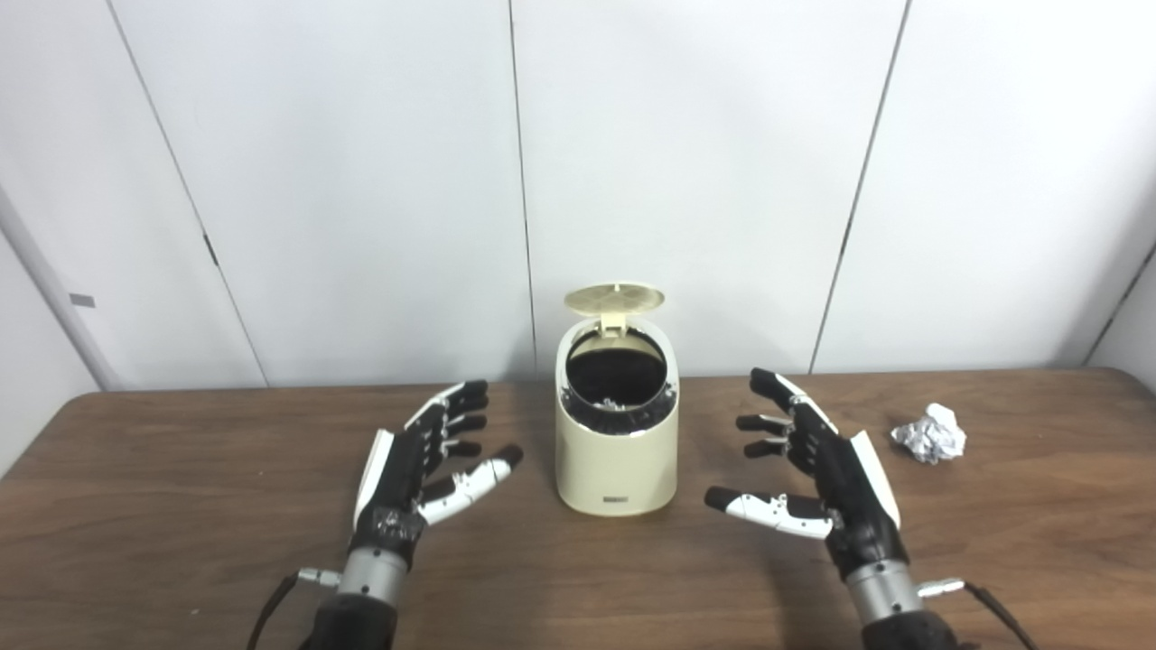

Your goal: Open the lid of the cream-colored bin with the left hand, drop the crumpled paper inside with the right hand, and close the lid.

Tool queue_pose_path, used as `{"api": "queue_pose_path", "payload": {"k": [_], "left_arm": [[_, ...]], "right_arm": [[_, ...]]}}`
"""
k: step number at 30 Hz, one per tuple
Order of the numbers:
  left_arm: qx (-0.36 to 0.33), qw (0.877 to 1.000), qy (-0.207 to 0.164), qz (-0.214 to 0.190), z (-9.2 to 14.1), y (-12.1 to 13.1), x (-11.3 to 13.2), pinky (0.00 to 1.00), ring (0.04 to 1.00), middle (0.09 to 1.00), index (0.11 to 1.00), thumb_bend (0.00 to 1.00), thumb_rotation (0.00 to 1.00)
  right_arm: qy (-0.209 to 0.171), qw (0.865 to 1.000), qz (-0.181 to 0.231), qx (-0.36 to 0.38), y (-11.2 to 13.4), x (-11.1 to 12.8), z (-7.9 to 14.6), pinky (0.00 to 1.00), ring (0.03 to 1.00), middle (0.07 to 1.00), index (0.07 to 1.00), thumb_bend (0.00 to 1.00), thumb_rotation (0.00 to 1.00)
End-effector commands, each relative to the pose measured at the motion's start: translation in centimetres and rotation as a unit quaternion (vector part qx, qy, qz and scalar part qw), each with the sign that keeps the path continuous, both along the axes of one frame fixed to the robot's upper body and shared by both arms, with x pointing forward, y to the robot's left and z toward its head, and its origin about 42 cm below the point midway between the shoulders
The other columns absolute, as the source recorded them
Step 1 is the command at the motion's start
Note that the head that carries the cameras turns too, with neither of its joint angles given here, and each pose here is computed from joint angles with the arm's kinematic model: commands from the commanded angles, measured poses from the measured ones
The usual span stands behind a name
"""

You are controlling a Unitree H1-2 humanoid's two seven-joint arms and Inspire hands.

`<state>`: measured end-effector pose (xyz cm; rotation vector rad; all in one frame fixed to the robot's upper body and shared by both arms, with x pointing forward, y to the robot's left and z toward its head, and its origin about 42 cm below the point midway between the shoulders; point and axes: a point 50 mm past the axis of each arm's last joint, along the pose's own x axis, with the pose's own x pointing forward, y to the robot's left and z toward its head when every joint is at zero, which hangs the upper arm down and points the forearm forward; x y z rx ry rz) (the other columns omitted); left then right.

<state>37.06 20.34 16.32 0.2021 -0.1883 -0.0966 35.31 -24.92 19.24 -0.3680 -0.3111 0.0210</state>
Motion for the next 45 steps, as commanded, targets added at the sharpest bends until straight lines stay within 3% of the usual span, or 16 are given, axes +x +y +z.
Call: {"api": "queue_pose_path", "payload": {"k": [1, 10, 14, 19, 23, 29, 33, 41, 45], "left_arm": [[-0.009, 0.999, -0.034, -0.013, 1.4, -0.1, 0.4, 0.69, 0.802, 0.828, 0.858, 0.68, 0.16], [-0.006, 0.999, -0.033, -0.015, 0.8, 0.8, 0.5, 0.69, 0.799, 0.831, 0.863, 0.69, 0.19], [-0.005, 0.999, -0.034, -0.016, 0.8, 0.9, 0.8, 0.68, 0.797, 0.832, 0.859, 0.68, 0.17], [-0.003, 0.999, -0.033, -0.011, 1.0, 1.0, 1.0, 0.71, 0.803, 0.837, 0.873, 0.66, 0.16], [-0.003, 0.999, -0.033, -0.016, 1.1, 1.0, 1.1, 0.71, 0.800, 0.837, 0.879, 0.68, 0.25], [-0.004, 0.999, -0.030, -0.013, 1.0, 1.1, 1.2, 0.72, 0.807, 0.842, 0.872, 0.68, 0.24], [-0.006, 0.999, -0.029, -0.017, 1.1, 1.5, 1.1, 0.74, 0.812, 0.846, 0.876, 0.64, 0.20], [0.006, 0.999, -0.036, -0.017, 1.4, 2.0, 1.0, 0.72, 0.800, 0.839, 0.882, 0.60, 0.16], [0.011, 0.999, -0.037, -0.016, 1.4, 2.2, 1.1, 0.70, 0.788, 0.837, 0.881, 0.59, 0.14]], "right_arm": [[-0.055, 0.998, 0.002, -0.038, -1.0, 1.2, 3.7, 0.60, 0.716, 0.864, 0.874, 0.79, 0.14], [-0.037, 0.982, -0.018, -0.186, -5.8, 3.0, 7.6, 0.56, 0.705, 0.847, 0.836, 0.84, 0.14], [-0.020, 0.960, -0.030, -0.276, -7.7, 3.7, 9.5, 0.57, 0.733, 0.862, 0.818, 0.85, 0.15], [0.035, 0.933, -0.040, -0.357, -10.4, 4.9, 11.7, 0.65, 0.799, 0.871, 0.767, 0.85, 0.16], [0.072, 0.921, -0.048, -0.380, -11.7, 5.8, 12.8, 0.67, 0.815, 0.879, 0.776, 0.84, 0.05], [0.084, 0.908, -0.067, -0.406, -14.1, 7.1, 13.9, 0.60, 0.771, 0.853, 0.786, 0.85, 0.03], [0.107, 0.902, -0.092, -0.408, -15.4, 7.4, 14.1, 0.74, 0.848, 0.861, 0.803, 0.81, 0.04], [0.156, 0.880, -0.113, -0.433, -16.6, 8.4, 14.4, 0.83, 0.898, 0.912, 0.836, 0.80, 0.09], [0.166, 0.866, -0.111, -0.457, -16.5, 9.0, 14.1, 0.72, 0.882, 0.918, 0.838, 0.82, 0.11]]}}
